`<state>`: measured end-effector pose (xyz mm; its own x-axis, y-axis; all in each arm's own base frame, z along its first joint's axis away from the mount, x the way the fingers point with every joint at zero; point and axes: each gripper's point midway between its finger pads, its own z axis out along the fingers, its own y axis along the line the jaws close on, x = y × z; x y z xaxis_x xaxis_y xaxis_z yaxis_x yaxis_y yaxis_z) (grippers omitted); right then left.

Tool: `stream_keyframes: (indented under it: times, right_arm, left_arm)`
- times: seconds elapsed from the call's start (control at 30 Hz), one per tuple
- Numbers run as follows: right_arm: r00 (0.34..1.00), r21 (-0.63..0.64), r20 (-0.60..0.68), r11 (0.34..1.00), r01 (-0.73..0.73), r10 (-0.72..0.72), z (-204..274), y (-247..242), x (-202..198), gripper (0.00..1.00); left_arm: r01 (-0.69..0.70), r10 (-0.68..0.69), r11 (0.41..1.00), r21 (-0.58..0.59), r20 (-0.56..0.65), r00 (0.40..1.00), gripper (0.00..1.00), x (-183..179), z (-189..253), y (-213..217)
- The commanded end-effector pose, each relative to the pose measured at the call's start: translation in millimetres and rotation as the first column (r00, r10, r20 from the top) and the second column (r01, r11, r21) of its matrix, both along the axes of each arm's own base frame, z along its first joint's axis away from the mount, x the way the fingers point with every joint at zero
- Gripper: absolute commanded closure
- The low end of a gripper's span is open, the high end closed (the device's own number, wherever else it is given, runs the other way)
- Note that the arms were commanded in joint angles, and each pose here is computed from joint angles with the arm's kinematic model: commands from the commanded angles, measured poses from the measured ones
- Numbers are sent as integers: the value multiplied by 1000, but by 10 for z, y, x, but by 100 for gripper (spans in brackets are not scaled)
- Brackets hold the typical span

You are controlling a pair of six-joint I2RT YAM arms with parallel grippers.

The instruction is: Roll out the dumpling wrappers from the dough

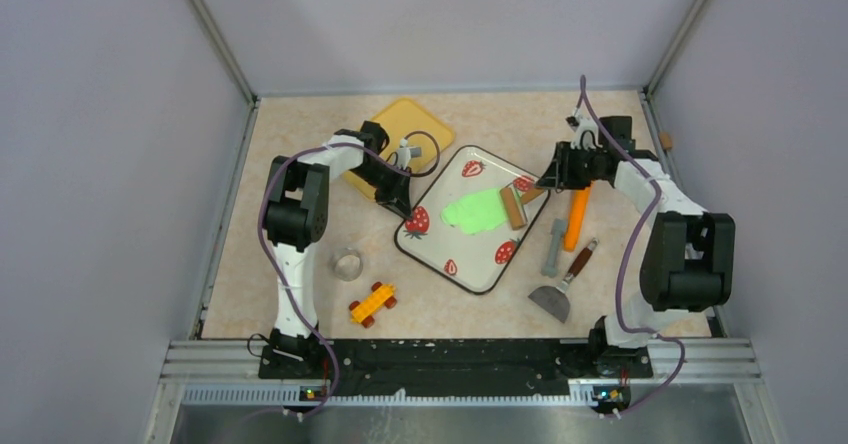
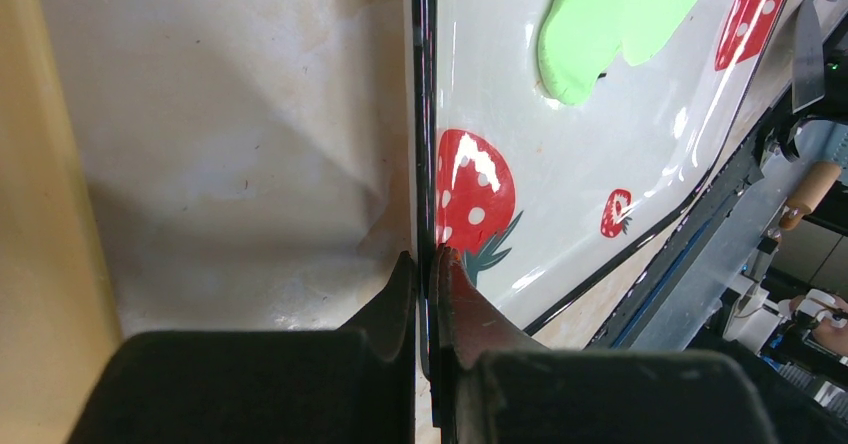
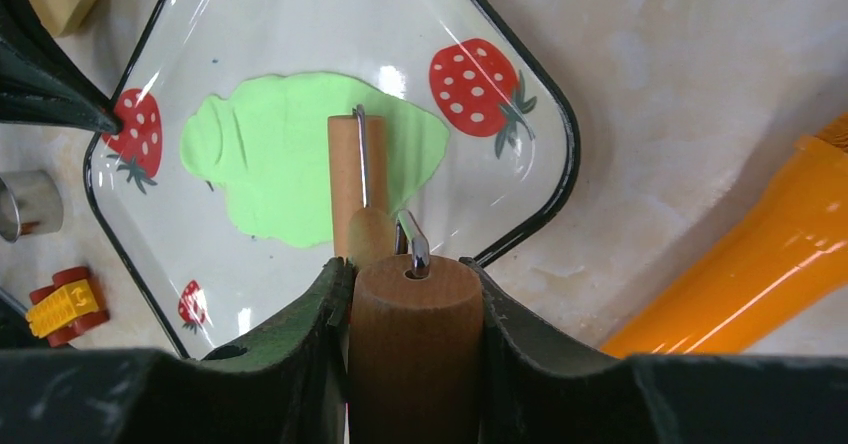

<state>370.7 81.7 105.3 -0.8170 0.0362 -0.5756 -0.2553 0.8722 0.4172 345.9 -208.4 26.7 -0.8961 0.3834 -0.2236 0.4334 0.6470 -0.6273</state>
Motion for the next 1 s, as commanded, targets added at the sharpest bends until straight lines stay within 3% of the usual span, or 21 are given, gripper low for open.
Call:
stream_keyframes:
  times: [0.0, 0.4, 0.6, 0.7, 0.77, 0.9, 0.97]
  right_arm:
    - [985, -424, 65, 889, 171, -159, -316, -1042, 238, 100]
    - [981, -363, 101, 912, 192, -167, -23, -1019, 301, 100]
    - [977, -201, 184, 970, 140, -103, 733, -615, 208, 100]
    - [976, -56, 219, 998, 19, -6, 1102, -277, 25, 100]
    - [964, 24, 254, 996, -84, 75, 1275, -61, -118, 100]
    - [923, 68, 297, 959, -275, 244, 1330, 288, -355, 100]
    - [898, 77, 300, 930, -359, 322, 1301, 502, -463, 100]
  left_arm:
    - [5, -7, 994, 108, 17, 1000, 100, -34, -121, 234]
    - [3, -8, 994, 112, 42, 999, 98, 12, -69, 238]
    - [18, -25, 998, 58, 121, 992, 75, 98, 241, 168]
    - [47, -44, 999, -13, 177, 983, 57, 132, 548, 74]
    - [67, -50, 996, -59, 245, 968, 50, 165, 807, 18]
    - [146, -84, 984, -102, 456, 886, 41, 237, 1346, -50]
    - [198, -115, 976, -85, 576, 810, 39, 252, 1618, -109]
